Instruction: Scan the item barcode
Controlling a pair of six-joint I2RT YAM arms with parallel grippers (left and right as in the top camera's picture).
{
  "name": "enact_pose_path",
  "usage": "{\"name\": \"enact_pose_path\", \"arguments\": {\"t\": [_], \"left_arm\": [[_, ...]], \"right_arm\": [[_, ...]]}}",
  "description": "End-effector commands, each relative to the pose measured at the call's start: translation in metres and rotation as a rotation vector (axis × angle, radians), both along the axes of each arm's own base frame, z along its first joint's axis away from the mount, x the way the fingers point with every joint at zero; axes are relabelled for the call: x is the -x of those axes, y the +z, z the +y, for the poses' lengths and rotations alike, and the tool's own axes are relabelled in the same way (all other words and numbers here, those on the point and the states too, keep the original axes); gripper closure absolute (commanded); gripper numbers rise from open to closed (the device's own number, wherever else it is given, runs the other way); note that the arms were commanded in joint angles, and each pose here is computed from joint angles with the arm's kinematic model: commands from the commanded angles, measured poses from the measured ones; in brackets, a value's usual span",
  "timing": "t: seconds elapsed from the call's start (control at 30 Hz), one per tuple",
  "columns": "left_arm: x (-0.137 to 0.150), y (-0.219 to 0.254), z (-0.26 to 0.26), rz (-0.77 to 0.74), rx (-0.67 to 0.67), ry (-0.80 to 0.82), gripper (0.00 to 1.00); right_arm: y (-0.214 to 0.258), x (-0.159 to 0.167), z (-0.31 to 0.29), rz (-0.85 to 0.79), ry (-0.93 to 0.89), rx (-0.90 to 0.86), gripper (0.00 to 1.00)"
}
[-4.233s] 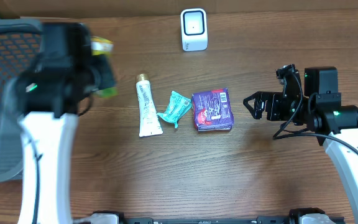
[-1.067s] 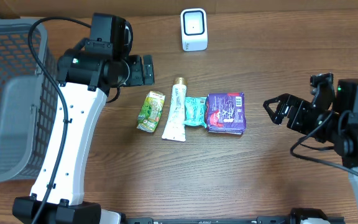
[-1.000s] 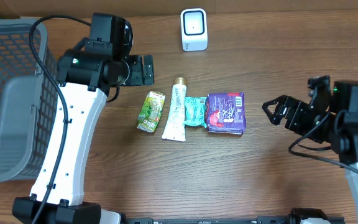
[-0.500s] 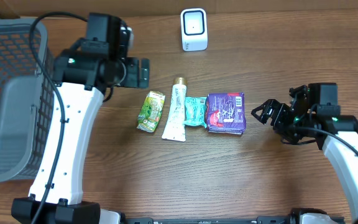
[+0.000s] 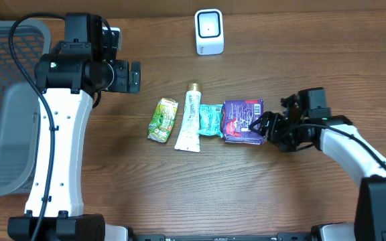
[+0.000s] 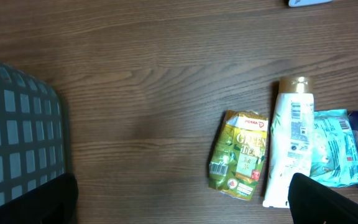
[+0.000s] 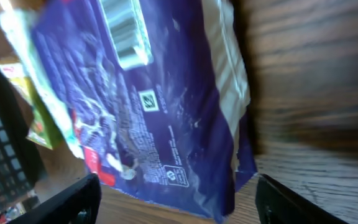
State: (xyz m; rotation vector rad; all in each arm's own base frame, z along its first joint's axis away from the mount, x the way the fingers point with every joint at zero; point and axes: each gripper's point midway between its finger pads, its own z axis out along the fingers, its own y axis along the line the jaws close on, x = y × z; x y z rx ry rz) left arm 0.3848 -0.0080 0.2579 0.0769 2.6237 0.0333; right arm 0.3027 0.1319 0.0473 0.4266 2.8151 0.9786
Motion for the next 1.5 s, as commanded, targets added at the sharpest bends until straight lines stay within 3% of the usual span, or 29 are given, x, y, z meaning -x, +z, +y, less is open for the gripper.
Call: {"name": "enact_pose_path", "arguments": {"t": [0.0,0.37,0.87,1.17,1.37,1.47], "left_arm": [[-0.002,0.01,-0.003,-0.027,0.002,-0.033,0.0],[-0.002,0.01,-0.003,-0.027,0.002,-0.033,0.0],[-0.002,0.01,-0.003,-0.027,0.002,-0.033,0.0],[-0.002,0.01,-0.003,-0.027,0.002,-0.033,0.0],[-0.002,0.01,-0.003,-0.027,0.002,-0.033,0.0],[-0.002,0.01,-0.003,-0.027,0.002,-0.033,0.0]], "right_arm": [[-0.011,0.005,0.0,0.031,-0.008,0.053,0.21],[-0.031,0.0,-0.044,0.025,-0.096,0.318,0.17],[0.014,-0.075,-0.061,-0.275,-0.14,0.33,0.11],[0.055,-0.075,-0.056,-0.226,-0.123,0.242,0.09],[0.058,-0.051,-0.064,-0.071,-0.179,0.23,0.11],[0.045,-0.033,-0.064,0.024,-0.208,0.226,0.01]]}}
